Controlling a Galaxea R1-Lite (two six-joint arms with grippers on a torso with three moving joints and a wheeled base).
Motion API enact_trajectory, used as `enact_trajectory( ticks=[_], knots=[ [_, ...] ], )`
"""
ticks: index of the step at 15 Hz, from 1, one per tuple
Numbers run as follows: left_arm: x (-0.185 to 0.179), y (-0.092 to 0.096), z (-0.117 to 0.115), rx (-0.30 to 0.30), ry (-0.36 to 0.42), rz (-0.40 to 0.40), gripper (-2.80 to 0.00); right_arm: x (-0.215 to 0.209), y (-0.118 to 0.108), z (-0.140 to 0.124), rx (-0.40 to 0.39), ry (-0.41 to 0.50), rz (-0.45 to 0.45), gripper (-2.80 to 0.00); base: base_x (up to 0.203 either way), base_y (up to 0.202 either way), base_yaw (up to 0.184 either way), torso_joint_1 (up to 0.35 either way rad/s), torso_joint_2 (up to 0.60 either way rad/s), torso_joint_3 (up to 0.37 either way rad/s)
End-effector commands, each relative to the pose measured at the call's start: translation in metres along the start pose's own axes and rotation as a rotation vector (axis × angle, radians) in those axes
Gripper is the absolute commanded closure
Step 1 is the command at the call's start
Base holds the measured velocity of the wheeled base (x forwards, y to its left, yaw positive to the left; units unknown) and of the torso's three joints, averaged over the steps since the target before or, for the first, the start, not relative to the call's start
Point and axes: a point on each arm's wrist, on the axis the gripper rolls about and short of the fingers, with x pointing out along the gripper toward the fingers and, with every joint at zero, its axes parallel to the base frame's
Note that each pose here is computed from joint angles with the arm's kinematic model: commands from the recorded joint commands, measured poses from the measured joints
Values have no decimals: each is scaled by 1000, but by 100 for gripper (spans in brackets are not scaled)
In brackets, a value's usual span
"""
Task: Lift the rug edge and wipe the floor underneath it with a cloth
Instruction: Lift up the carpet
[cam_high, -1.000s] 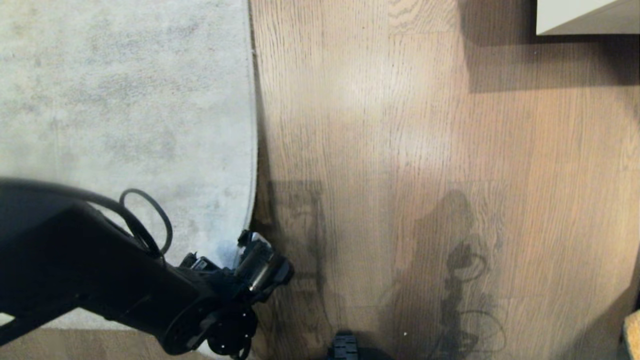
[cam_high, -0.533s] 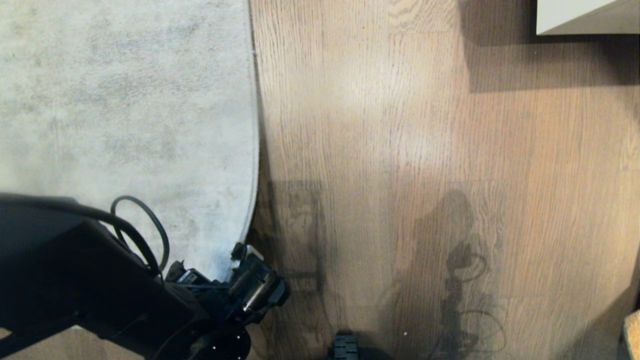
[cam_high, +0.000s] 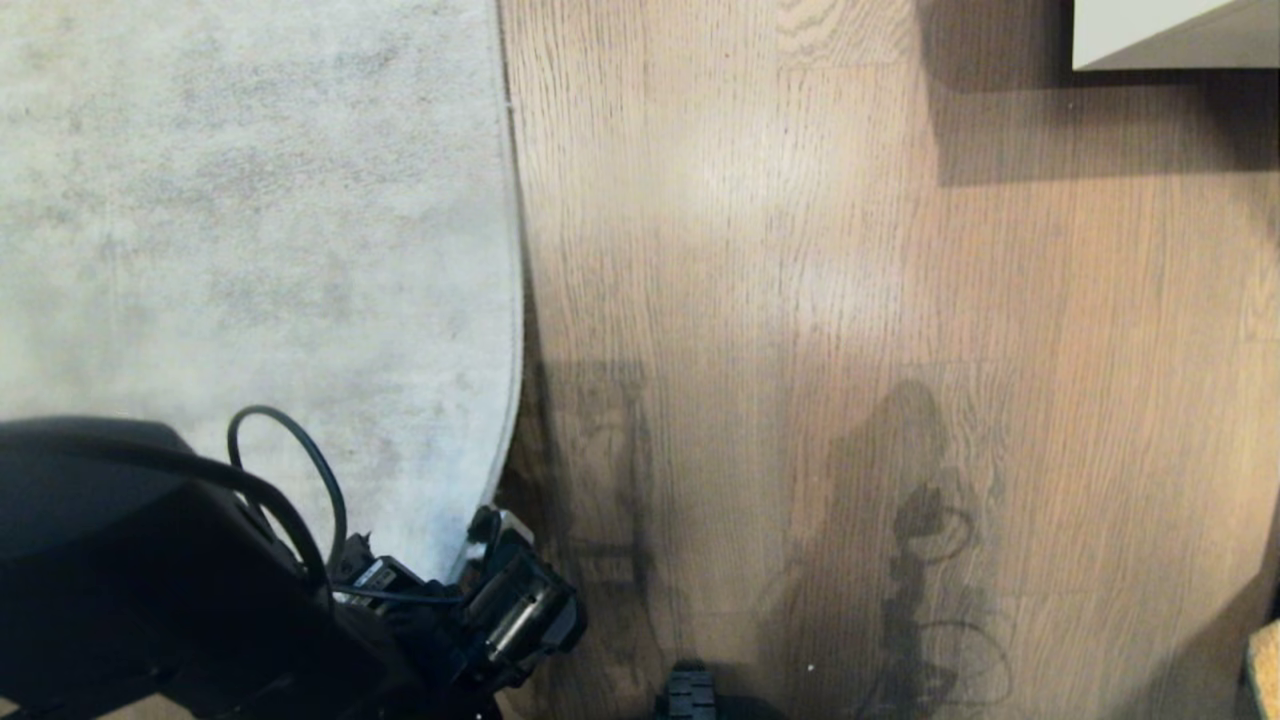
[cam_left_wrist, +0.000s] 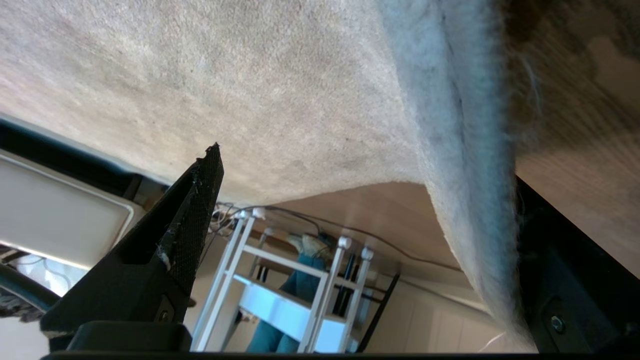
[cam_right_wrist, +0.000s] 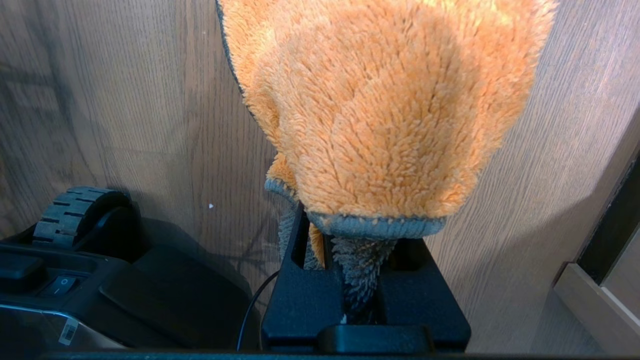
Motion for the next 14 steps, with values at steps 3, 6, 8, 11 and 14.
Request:
enact_trajectory(
  ticks=[3, 6, 8, 11, 14],
  knots=[
    [-2, -4, -13, -22, -15, -5, -280, 0, 0, 0, -1, 2, 2, 0, 0, 0, 0, 0, 0, 0],
    [-2, -8, -20, -25, -23, -15, -280, 0, 0, 0, -1, 2, 2, 0, 0, 0, 0, 0, 0, 0],
    [-4, -9, -22, -14, -25, -18, -280, 0, 0, 0, -1, 2, 2, 0, 0, 0, 0, 0, 0, 0],
    [-7, -10, -28, 11, -31, -23, -280, 0, 0, 0, -1, 2, 2, 0, 0, 0, 0, 0, 0, 0],
    [-7, -10, -29, 16, -28, -23, -280, 0, 0, 0, -1, 2, 2, 0, 0, 0, 0, 0, 0, 0]
  ],
)
